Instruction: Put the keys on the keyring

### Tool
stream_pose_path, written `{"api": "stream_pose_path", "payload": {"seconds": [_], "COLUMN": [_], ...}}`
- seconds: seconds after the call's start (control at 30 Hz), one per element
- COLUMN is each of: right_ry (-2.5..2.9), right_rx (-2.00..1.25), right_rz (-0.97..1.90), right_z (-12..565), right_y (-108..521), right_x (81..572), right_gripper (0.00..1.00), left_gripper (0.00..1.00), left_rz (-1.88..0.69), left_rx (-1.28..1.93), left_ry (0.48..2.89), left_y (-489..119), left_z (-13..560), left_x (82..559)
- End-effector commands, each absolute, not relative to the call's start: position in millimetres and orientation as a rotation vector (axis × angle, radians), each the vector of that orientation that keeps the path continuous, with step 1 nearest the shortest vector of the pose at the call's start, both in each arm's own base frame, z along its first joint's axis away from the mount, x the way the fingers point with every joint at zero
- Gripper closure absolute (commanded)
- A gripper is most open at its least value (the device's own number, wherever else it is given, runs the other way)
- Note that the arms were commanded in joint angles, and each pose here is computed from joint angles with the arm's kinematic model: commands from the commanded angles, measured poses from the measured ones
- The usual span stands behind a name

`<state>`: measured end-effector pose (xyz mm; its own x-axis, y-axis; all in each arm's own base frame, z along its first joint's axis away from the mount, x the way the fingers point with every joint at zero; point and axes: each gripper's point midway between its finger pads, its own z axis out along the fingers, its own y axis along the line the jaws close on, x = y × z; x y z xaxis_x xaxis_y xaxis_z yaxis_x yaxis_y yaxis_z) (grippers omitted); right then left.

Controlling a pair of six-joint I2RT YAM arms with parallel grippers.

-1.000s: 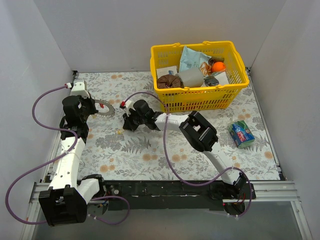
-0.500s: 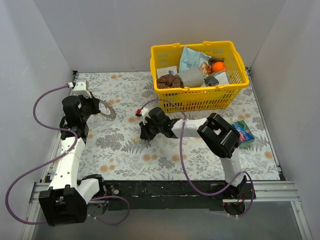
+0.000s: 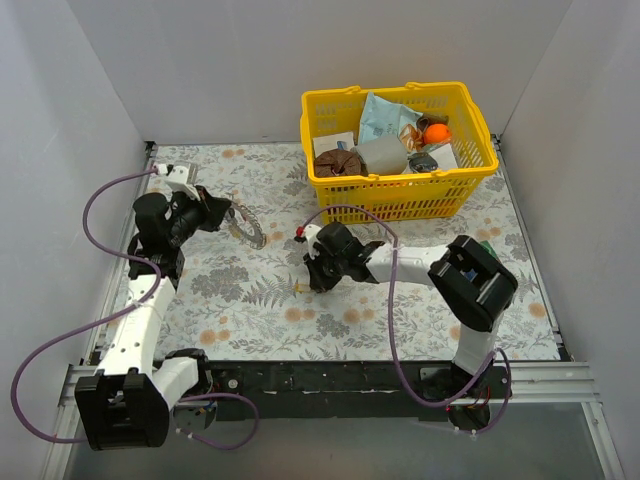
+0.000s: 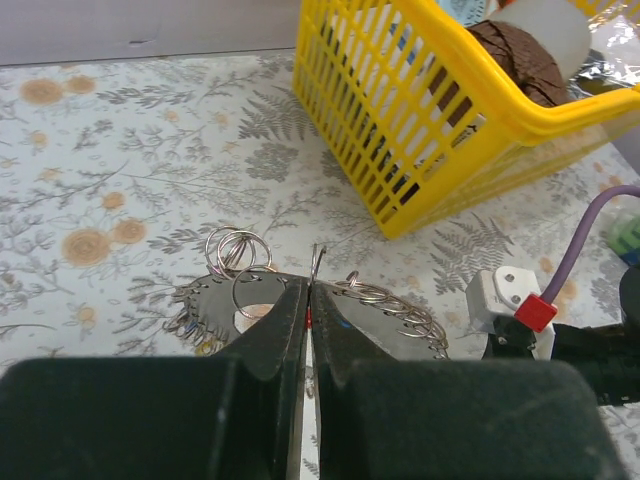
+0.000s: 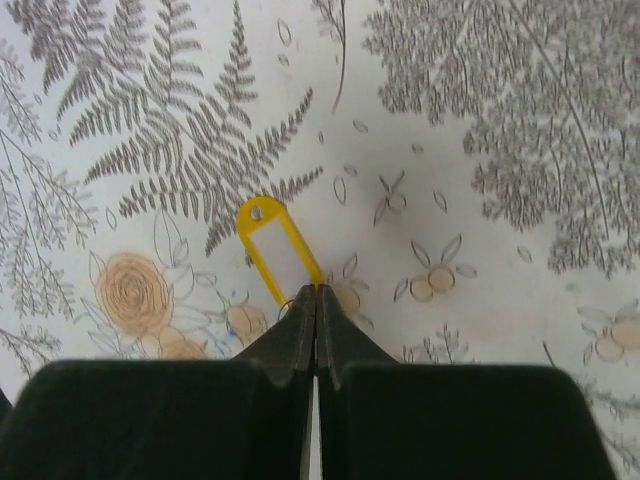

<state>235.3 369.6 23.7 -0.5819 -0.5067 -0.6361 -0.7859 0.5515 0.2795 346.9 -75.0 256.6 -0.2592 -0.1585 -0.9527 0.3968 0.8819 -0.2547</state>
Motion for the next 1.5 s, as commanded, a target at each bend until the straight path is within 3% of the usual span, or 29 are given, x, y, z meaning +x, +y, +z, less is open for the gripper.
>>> {"api": "stream_pose_path", "payload": {"seconds": [0.0, 0.3, 0.7, 0.73, 0.8, 0.83, 0.93, 1.03, 1.13, 1.3, 1.33, 1.47], "right_ry": [2.465, 2.394, 2.212, 2.211, 2.213, 2.212, 2.204, 2.179, 2.164, 2.144, 2.136, 2.105], "right_rx": [-1.057, -0.928, -0.880, -0.886, -0.914, -0.921, -0.947, -0.986, -1.023, -1.059, -1.062, -1.068], "right_rz": [0.553, 0.501, 0.509, 0.508, 0.522, 0.527, 0.567, 0.606, 0.609, 0.629, 0.631, 0.638], "right_z": [1.2, 37.4, 96.5, 96.1, 91.9, 90.8, 88.3, 87.1, 85.9, 85.2, 85.6, 87.4], "right_y": [313.0, 292.2, 284.8, 283.7, 282.4, 282.4, 283.7, 286.0, 285.3, 285.9, 286.7, 287.4], "right_x": [211.7, 220.7, 234.1, 233.0, 227.7, 226.4, 219.3, 212.9, 210.9, 206.8, 206.1, 205.9], "right_gripper": [0.98, 0.98, 0.91, 0.89, 0.75, 0.63, 0.44, 0.31, 0.20, 0.14, 0.08, 0.09], "left_gripper": [1.00, 1.00, 1.00, 1.00, 1.00, 1.00, 1.00, 1.00, 1.00, 1.00, 1.00, 1.00], "left_rz": [-0.660, -0.765, -0.867, -0.868, -0.872, -0.880, -0.870, -0.841, -0.835, -0.861, -0.864, -0.875], "left_rx": [0.246, 0.312, 0.354, 0.354, 0.362, 0.369, 0.387, 0.393, 0.385, 0.366, 0.362, 0.351], "left_ry": [1.681, 1.732, 1.786, 1.792, 1.802, 1.803, 1.795, 1.804, 1.822, 1.859, 1.876, 1.894], "left_y": [-98.8, -151.7, -198.3, -199.6, -202.5, -203.9, -203.6, -198.0, -195.3, -195.1, -195.0, -196.1], "left_z": [269.4, 247.4, 212.3, 210.1, 205.3, 205.4, 210.5, 213.7, 211.7, 196.8, 189.7, 182.4], "left_x": [338.1, 333.3, 319.7, 318.4, 315.5, 313.4, 306.8, 301.1, 295.1, 287.5, 286.3, 286.7]}}
